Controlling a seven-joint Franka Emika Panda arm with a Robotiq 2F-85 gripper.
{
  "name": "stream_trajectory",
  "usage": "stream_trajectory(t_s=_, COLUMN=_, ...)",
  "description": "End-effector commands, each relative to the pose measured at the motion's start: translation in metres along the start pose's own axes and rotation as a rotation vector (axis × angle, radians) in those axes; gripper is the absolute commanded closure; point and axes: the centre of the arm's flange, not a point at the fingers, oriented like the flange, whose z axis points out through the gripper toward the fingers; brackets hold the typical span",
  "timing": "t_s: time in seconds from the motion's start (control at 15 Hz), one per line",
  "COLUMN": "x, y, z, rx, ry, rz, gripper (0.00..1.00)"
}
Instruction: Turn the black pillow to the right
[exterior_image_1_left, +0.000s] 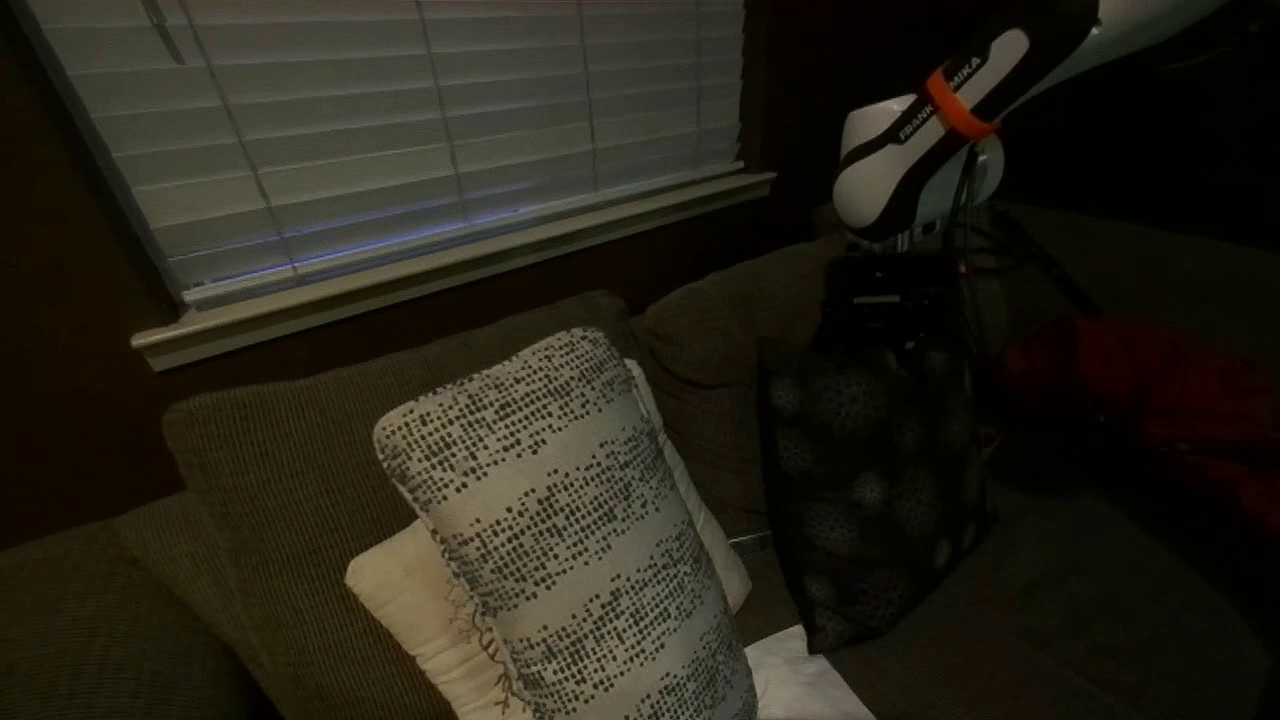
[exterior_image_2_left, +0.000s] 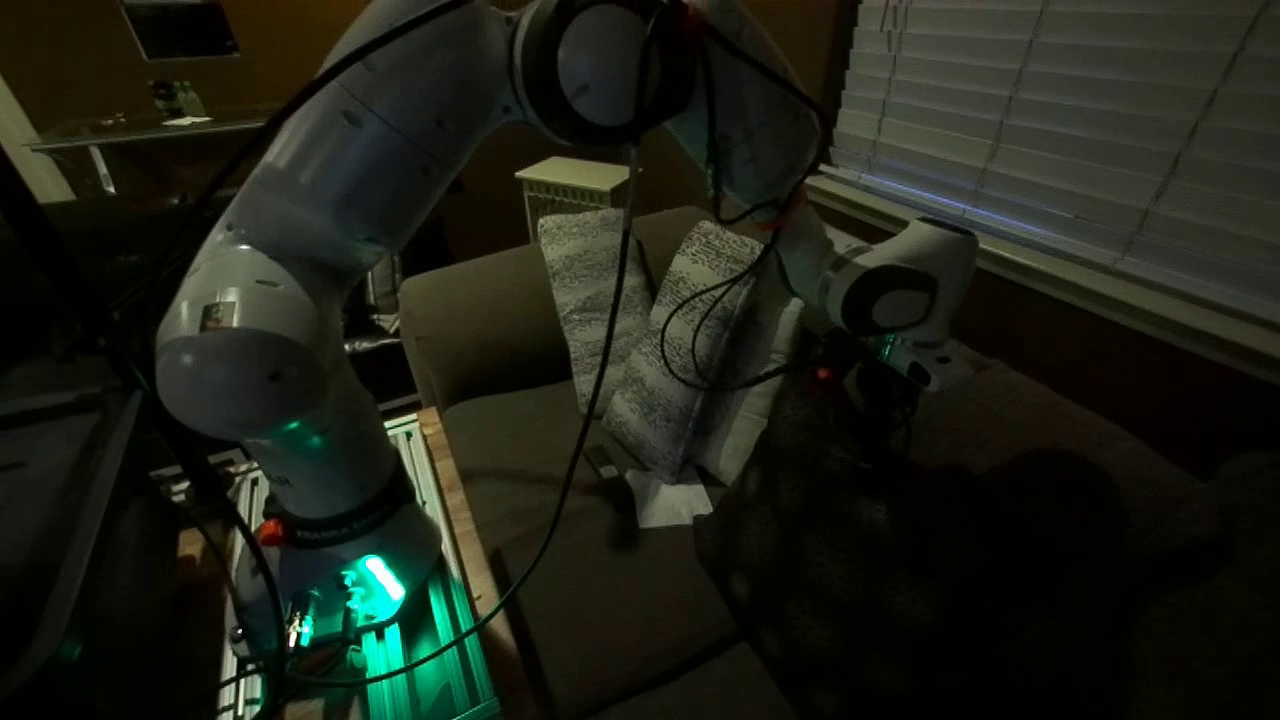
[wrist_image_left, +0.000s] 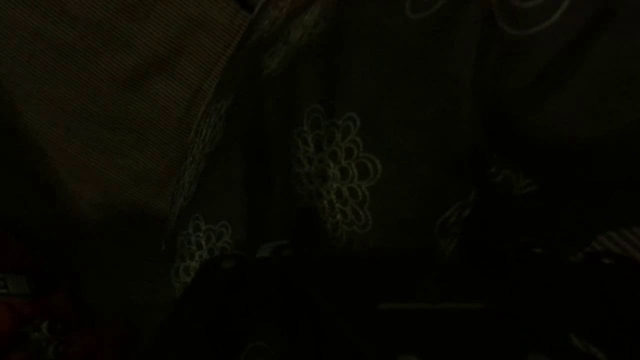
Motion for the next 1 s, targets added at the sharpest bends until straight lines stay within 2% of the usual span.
stream_trajectory(t_s=0.0, x=0.007, y=-0.021, z=0.002, rx=-0.003, ry=-0.166, rz=-0.019, gripper=0.56)
stream_trajectory(t_s=0.2, x=-0.007, y=-0.023, z=-0.009, rx=0.030, ry=-0.264, rz=-0.033, gripper=0.76)
stream_trajectory(t_s=0.33, x=-0.015, y=-0.021, z=-0.016, rx=0.071, ry=-0.311, rz=-0.040, gripper=0.90)
stream_trajectory(t_s=0.47, x=-0.023, y=-0.019, z=-0.019, rx=0.103, ry=-0.334, rz=-0.013, gripper=0.99)
stream_trajectory(t_s=0.6, x=-0.033, y=-0.019, z=-0.023, rx=0.130, ry=-0.339, rz=-0.004, gripper=1.00)
stream_trajectory(t_s=0.67, x=-0.037, y=-0.020, z=-0.025, rx=0.122, ry=-0.337, rz=0.038, gripper=1.00)
stream_trajectory(t_s=0.93, x=-0.064, y=-0.026, z=-0.038, rx=0.094, ry=-0.254, rz=0.189, gripper=0.99)
